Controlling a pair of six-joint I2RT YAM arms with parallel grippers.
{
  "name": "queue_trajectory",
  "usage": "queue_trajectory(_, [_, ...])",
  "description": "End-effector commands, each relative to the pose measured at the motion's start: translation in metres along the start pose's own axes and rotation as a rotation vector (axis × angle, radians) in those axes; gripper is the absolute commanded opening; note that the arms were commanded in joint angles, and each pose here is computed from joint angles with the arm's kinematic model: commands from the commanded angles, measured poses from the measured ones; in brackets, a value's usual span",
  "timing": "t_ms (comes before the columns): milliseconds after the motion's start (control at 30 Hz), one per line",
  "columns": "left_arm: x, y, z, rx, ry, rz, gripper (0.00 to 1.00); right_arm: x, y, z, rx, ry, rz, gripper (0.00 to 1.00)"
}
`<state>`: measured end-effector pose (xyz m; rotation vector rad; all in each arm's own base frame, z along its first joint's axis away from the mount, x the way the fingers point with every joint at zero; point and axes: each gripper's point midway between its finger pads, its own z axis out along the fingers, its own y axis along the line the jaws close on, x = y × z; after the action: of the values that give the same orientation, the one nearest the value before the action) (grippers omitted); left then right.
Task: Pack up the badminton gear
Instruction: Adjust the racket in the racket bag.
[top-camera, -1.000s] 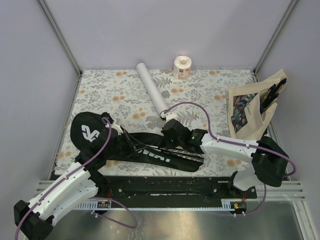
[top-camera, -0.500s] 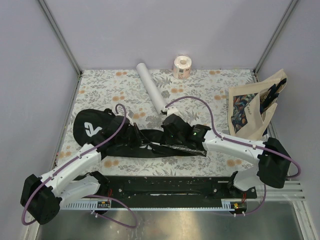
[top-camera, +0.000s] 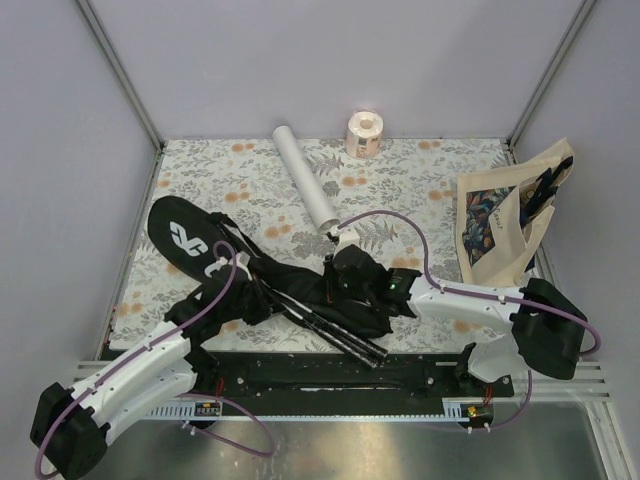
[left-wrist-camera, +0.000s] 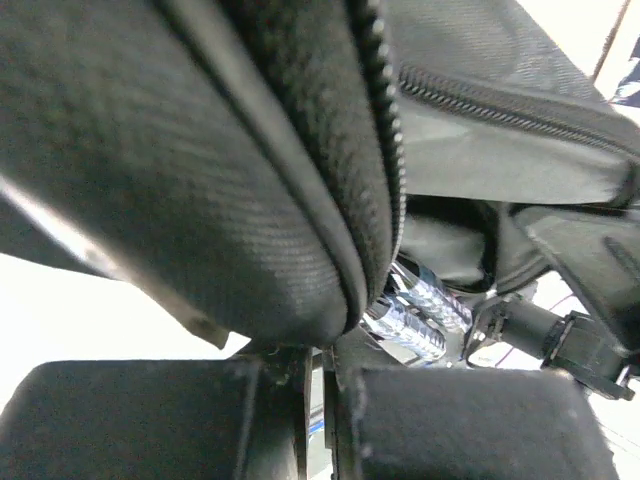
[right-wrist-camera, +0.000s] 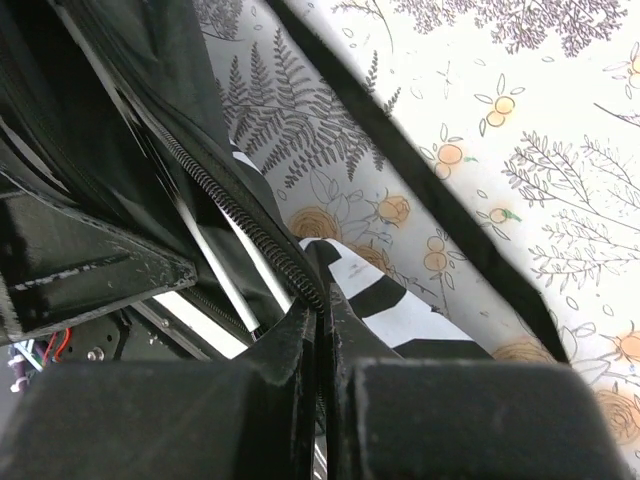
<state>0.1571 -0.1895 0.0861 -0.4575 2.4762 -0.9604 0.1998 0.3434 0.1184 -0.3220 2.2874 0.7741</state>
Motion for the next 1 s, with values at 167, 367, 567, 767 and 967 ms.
queue_trajectory(167, [-0.044, 0.010, -0.032, -0.192, -0.193, 0.103, 0.30, -0.035, 0.023, -0.014, -0.097, -0.144, -0.024, 0.00])
queue_trajectory(367, [-0.032, 0.008, -0.016, -0.161, -0.123, 0.075, 0.55, -0.024, 0.028, -0.011, -0.129, -0.118, 0.008, 0.00])
queue_trajectory(567, [-0.012, 0.016, 0.006, -0.072, -0.086, 0.004, 0.63, -0.019, 0.037, -0.005, -0.160, -0.098, 0.031, 0.00])
queue_trajectory(767, [-0.018, -0.011, 0.016, 0.101, -0.122, 0.013, 0.71, -0.011, 0.038, 0.003, -0.155, -0.059, 0.040, 0.00])
queue_trajectory(967, [-0.030, -0.012, 0.018, 0.059, -0.160, 0.054, 0.43, -0.004, 0.036, 0.009, -0.131, -0.008, 0.016, 0.04])
